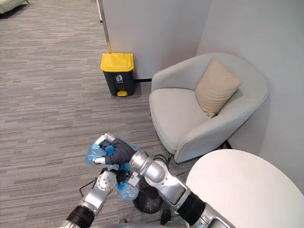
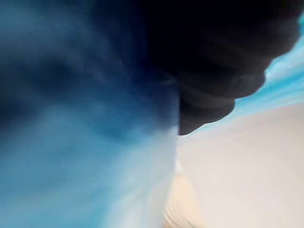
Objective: Gather rubbish on tea table into small bin, then transfer packed bag to large trash can.
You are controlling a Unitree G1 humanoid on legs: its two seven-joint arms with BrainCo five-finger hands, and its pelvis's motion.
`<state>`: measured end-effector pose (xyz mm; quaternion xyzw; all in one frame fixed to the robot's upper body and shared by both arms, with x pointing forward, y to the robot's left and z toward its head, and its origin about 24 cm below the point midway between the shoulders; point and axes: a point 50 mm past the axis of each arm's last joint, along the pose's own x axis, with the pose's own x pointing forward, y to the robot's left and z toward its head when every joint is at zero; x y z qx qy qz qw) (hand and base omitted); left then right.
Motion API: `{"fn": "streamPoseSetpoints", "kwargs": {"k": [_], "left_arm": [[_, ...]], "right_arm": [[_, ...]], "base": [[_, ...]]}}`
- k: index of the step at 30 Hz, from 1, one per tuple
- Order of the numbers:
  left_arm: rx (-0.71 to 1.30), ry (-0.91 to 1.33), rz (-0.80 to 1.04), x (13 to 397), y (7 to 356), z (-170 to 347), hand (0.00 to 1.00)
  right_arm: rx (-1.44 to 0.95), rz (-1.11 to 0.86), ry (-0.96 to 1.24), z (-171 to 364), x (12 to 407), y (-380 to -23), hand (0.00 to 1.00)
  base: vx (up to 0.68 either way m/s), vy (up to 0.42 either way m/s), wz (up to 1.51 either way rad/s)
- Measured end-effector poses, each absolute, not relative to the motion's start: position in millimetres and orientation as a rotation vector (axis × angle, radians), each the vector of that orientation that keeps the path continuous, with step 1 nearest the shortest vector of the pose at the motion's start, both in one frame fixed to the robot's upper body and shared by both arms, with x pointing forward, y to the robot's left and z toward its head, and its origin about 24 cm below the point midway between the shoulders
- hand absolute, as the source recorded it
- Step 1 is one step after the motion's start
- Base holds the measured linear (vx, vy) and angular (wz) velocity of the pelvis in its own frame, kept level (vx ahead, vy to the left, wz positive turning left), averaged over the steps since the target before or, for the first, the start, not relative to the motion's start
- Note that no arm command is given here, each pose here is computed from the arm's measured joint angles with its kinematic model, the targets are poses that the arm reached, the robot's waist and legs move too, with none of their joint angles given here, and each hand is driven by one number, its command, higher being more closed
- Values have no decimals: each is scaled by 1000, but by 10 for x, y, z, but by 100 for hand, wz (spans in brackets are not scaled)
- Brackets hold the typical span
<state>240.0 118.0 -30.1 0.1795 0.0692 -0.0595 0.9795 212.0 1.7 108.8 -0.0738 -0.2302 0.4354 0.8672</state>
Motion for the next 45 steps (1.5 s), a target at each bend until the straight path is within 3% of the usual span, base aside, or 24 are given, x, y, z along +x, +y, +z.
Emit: {"fn": "streamPoseSetpoints", "kwargs": {"k": [7,8,13,20,30,45], "left_arm": [[326,183,-21,2366,1399,-347,100],[294,202,27,2352,1494,-363,100],[285,205,30,2350,1496,-365,100],[265,431,182,1999,1940,-751,100],[253,603,195,1646,2063,-1035,100],[229,724,186,1381,2102,-1216,100]], "right_arm": [[-413,836,-580,1060,2098,-239,0],[-516,782,-602,1050,2103,-419,0],[-513,738,-593,1035,2114,-512,0],[-352,394,-279,600,2208,-1184,0],[-257,185,171,-313,2092,-1561,0],[-156,15,481,-874,1818,-1803,0]], "base": [[0,0,0],[7,16,-3],[0,0,0],[0,2,1],[6,-1,7],[-6,2,1]]}}
